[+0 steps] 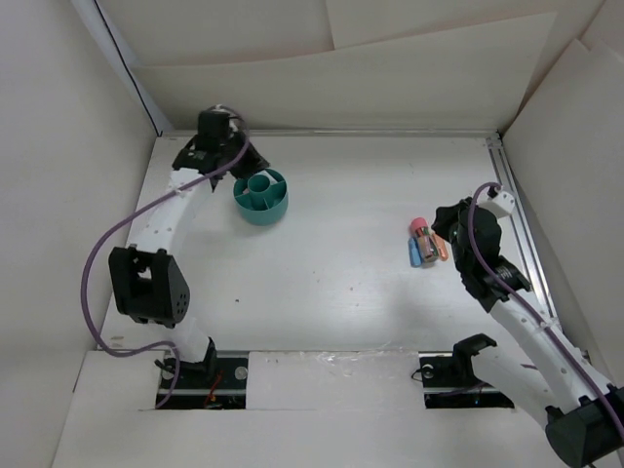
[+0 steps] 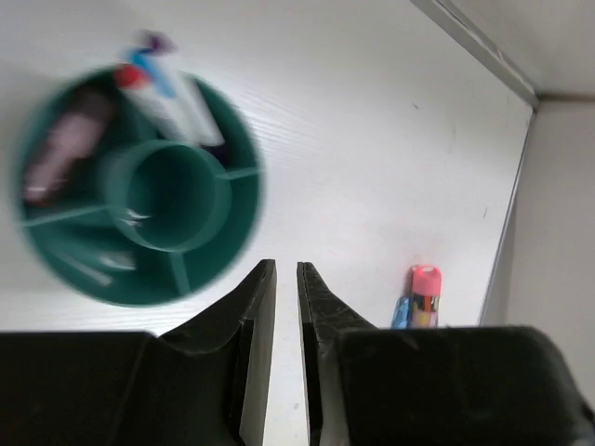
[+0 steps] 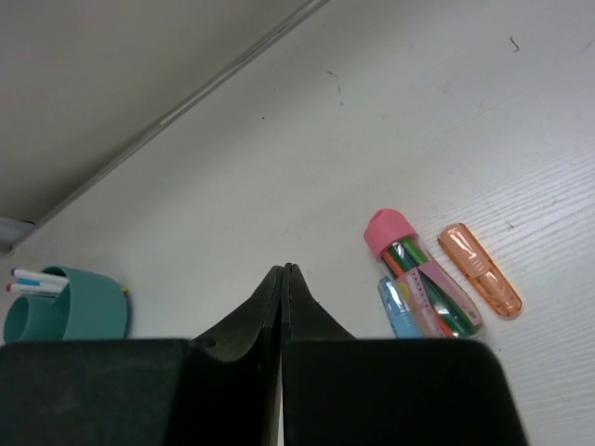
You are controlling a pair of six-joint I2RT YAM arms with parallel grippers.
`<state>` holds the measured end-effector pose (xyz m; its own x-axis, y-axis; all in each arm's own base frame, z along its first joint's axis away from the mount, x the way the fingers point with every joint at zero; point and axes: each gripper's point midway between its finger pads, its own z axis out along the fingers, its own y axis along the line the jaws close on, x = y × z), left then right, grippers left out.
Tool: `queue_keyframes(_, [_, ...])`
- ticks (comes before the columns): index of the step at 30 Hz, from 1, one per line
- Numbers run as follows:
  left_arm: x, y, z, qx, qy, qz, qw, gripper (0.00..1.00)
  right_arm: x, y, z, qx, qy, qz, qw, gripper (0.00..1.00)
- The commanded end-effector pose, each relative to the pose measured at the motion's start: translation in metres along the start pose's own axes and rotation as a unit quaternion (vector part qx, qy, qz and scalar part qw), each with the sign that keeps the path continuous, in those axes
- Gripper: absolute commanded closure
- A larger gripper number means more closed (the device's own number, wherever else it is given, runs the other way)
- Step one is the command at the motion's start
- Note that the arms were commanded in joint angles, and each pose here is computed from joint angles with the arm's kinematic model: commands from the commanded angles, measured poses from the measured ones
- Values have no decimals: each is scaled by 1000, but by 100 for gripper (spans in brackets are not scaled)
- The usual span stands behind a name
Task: Sort the stationery into containers
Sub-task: Move the pen to the center of the board.
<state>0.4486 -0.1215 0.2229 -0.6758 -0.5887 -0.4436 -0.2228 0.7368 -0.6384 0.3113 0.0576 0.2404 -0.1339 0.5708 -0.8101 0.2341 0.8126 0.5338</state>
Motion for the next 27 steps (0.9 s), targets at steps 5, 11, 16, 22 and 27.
queue_keyframes(5, [134,-121,-27,54,-28,228,972,86,0,-23,19,82,-10,-7,997,99])
queue_keyframes(11, [276,-149,19,113,73,255,957,86,13,-43,26,128,10,-14,992,66])
queue_keyframes(16, [348,-161,48,110,103,291,945,79,-4,-55,25,152,-9,-4,988,56])
queue_keyframes(22, [385,-187,66,121,97,308,939,69,-14,-64,31,150,-8,13,989,54])
queue_keyframes(27, [408,-177,91,101,114,320,935,66,-27,-60,28,132,-18,21,991,54])
